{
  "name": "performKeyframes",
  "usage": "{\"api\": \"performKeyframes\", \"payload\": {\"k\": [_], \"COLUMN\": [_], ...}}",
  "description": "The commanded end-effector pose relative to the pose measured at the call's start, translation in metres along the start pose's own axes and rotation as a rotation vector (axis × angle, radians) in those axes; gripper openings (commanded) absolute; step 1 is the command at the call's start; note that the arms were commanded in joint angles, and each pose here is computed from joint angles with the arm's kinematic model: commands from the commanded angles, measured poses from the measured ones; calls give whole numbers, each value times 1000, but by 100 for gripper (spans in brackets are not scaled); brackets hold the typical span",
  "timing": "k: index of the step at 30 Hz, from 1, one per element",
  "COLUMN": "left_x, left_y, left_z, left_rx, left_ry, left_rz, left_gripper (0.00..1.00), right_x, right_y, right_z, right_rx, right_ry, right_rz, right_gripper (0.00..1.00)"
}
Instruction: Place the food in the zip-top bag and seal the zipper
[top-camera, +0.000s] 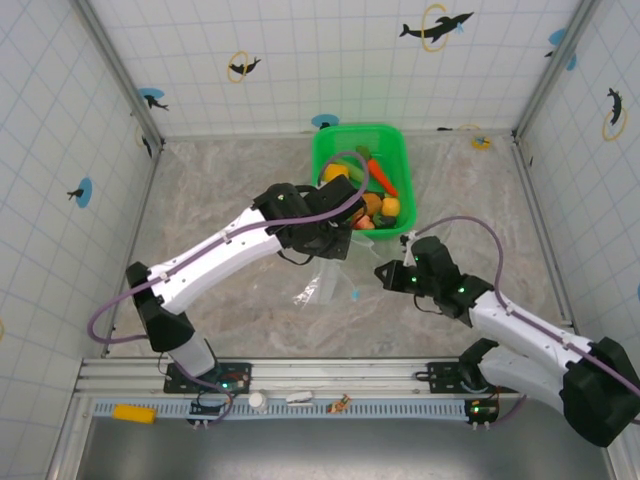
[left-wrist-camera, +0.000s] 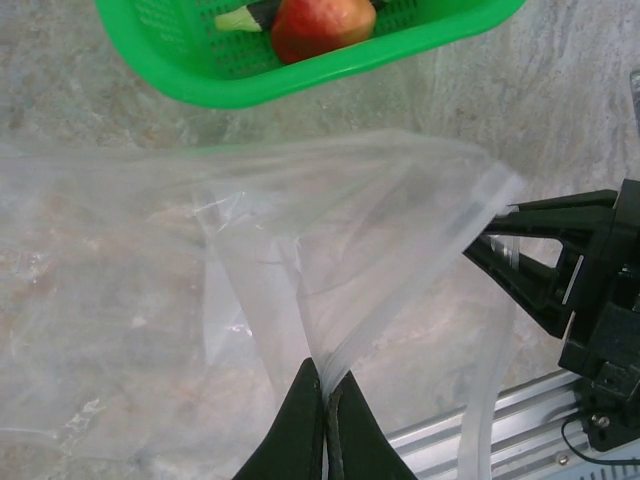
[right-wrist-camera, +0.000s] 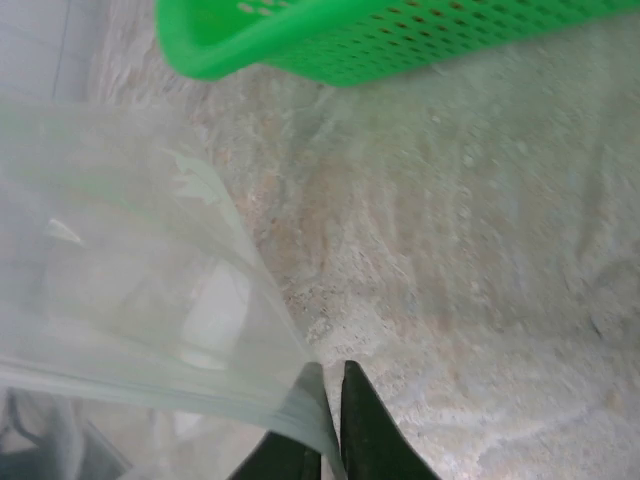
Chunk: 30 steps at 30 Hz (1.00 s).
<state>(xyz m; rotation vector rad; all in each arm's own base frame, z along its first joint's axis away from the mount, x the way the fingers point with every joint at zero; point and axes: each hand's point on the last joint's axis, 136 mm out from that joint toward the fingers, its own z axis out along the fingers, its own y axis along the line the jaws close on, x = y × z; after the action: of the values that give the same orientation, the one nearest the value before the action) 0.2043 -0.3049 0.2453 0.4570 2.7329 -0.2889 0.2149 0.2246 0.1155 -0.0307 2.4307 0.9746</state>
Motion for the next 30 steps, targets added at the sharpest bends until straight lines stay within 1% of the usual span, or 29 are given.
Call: {"api": "performKeyframes", "payload": {"k": [1,2,3,4,7,10,12,15,18,20,22,24,26,28,30], "left_x": [6,6,7,6,3,-3,-9,-17,-25,-30,-33,-31,-29,-28,-28], "left_y": [25,26,26,28,45,57,72,74,64,57,56,60,65,71,78], "left_z": [-15,-11,-8,-3,9,20,30,50,64,67,70,74,77,75,71], "left_rx": [-30,-11,-1,-5,-26,-2,-12,56,135,173,183,196,227,242,238], "left_ry": [-32,-29,-30,-46,-84,-111,-130,-144,-169,-183,-194,-201,-211,-234,-269], "left_rz": [-61,-80,-86,-92,-139,-205,-260,-319,-345,-351,-342,-357,-386,-405,-414], "left_gripper": [0,0,0,0,0,0,0,0,0,0,0,0,0,0,0], "right_x": [-30,-39,-45,-54,-70,-87,-105,-123,-134,-141,-150,-160,-165,-165,-160], "right_y": [40,51,54,55,63,56,41,18,-6,-12,-17,-21,-29,-31,-33], "right_z": [-9,-14,-17,-22,-34,-38,-41,-36,-24,-13,3,24,43,64,82], "right_rx": [-41,-48,-24,10,1,0,55,160,306,334,359,385,427,432,469], "right_ry": [-84,-103,-119,-147,-167,-135,-158,-152,-121,-90,-43,9,63,123,185], "right_rz": [-39,-40,-44,-54,-118,-62,-9,37,42,72,95,63,74,78,54], "right_gripper": [32,44,50,53,56,57,58,56,52,53,55,59,62,62,61]}}
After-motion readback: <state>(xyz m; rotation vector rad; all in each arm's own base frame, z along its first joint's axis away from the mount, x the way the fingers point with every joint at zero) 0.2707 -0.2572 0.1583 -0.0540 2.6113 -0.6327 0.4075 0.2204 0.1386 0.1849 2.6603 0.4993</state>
